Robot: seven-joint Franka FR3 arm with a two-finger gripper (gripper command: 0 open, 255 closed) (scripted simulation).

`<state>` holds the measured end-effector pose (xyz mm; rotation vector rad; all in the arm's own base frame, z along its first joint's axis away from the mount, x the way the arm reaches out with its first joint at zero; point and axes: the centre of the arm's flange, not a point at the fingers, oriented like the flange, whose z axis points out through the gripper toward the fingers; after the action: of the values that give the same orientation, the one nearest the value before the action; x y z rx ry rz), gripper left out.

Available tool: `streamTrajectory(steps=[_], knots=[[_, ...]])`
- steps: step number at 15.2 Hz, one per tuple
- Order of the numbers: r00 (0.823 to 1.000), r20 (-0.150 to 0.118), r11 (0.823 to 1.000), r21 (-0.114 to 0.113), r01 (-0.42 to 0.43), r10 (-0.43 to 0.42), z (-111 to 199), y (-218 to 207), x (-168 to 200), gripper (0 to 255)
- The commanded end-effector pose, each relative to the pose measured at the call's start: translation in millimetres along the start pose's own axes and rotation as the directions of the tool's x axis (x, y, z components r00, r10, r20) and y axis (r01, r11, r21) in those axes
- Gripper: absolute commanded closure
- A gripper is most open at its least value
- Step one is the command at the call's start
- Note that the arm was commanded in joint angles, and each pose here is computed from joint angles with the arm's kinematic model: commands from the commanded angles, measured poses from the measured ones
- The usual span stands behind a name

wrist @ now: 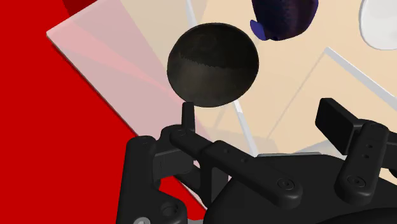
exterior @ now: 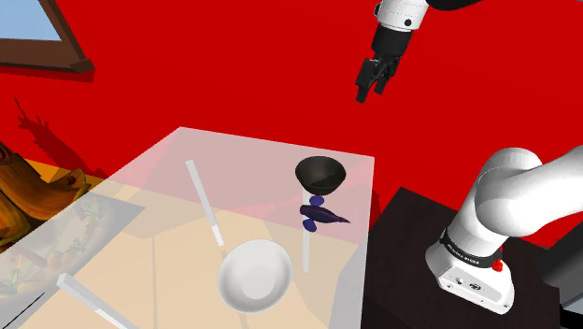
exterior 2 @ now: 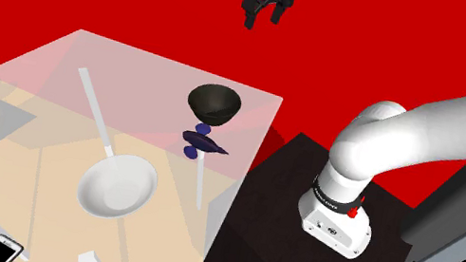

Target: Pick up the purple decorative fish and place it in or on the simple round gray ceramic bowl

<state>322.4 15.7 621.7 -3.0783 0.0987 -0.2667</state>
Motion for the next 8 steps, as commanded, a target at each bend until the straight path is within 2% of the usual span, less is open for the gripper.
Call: streamTrajectory(steps=[1, 8], knots=[[1.0, 0.0, 1.0, 0.0, 0.0, 0.0, 0, 0, 0, 0], [0.988, 0.148, 0.993, -0.103, 0.064, -0.048, 73, -73, 44, 0]])
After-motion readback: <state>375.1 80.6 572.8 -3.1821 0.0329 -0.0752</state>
